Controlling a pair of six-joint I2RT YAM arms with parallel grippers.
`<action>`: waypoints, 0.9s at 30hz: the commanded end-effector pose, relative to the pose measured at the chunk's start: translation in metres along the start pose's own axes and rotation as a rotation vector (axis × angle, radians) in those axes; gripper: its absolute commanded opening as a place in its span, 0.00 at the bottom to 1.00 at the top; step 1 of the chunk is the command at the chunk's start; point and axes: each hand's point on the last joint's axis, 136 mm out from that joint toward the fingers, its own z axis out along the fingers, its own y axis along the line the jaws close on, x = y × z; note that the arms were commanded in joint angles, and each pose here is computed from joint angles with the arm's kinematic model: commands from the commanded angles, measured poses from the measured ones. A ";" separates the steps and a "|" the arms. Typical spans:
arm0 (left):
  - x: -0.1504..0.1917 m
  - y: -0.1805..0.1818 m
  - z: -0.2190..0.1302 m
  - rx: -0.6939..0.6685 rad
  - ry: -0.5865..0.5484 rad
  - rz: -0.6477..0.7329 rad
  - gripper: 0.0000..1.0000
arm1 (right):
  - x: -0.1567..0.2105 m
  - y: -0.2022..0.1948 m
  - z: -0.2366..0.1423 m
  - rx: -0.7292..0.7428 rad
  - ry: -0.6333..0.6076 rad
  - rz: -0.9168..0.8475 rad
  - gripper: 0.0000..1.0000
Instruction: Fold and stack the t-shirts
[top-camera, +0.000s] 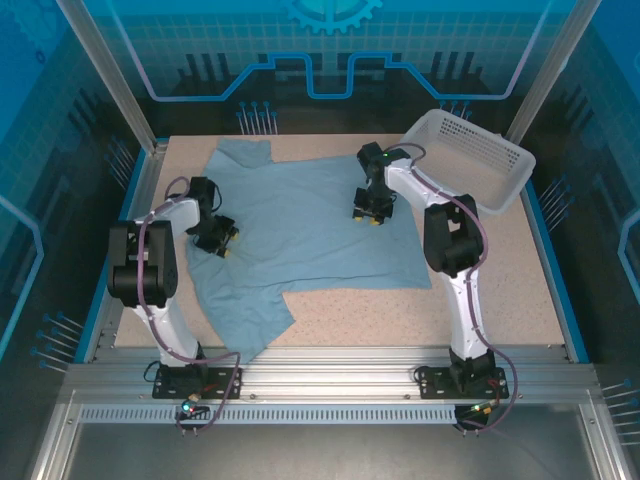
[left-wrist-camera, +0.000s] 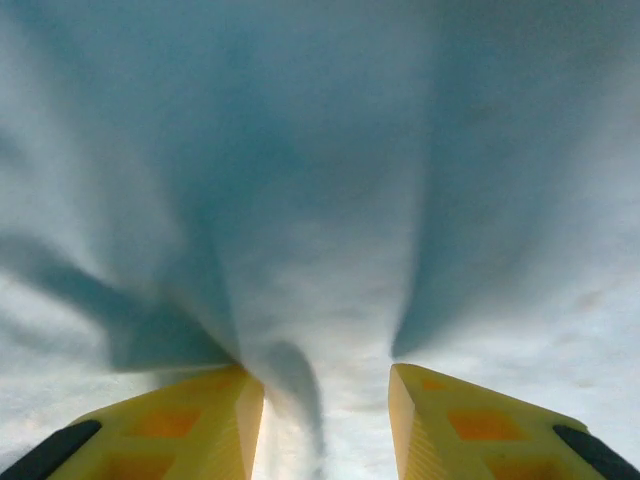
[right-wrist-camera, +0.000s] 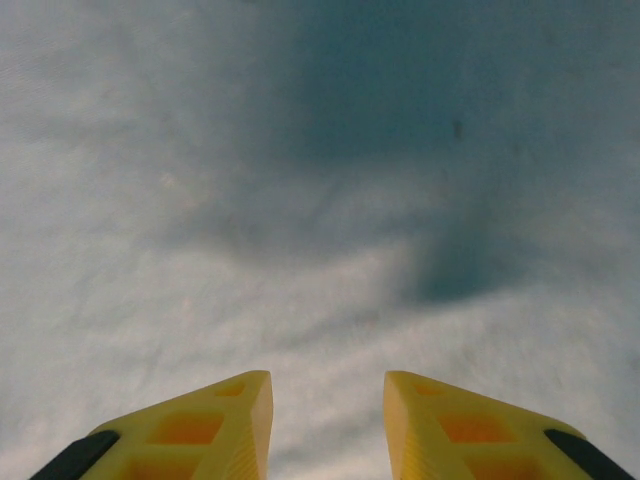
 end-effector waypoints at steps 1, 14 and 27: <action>-0.011 -0.005 0.016 -0.025 0.023 0.023 0.39 | -0.004 -0.010 0.028 0.034 0.069 0.045 0.35; -0.029 -0.048 -0.034 0.114 -0.010 0.067 0.50 | -0.070 0.026 -0.053 -0.131 -0.171 -0.055 0.45; 0.046 -0.011 -0.088 0.211 0.054 0.115 0.55 | -0.186 -0.063 -0.070 -0.162 -0.402 0.194 0.41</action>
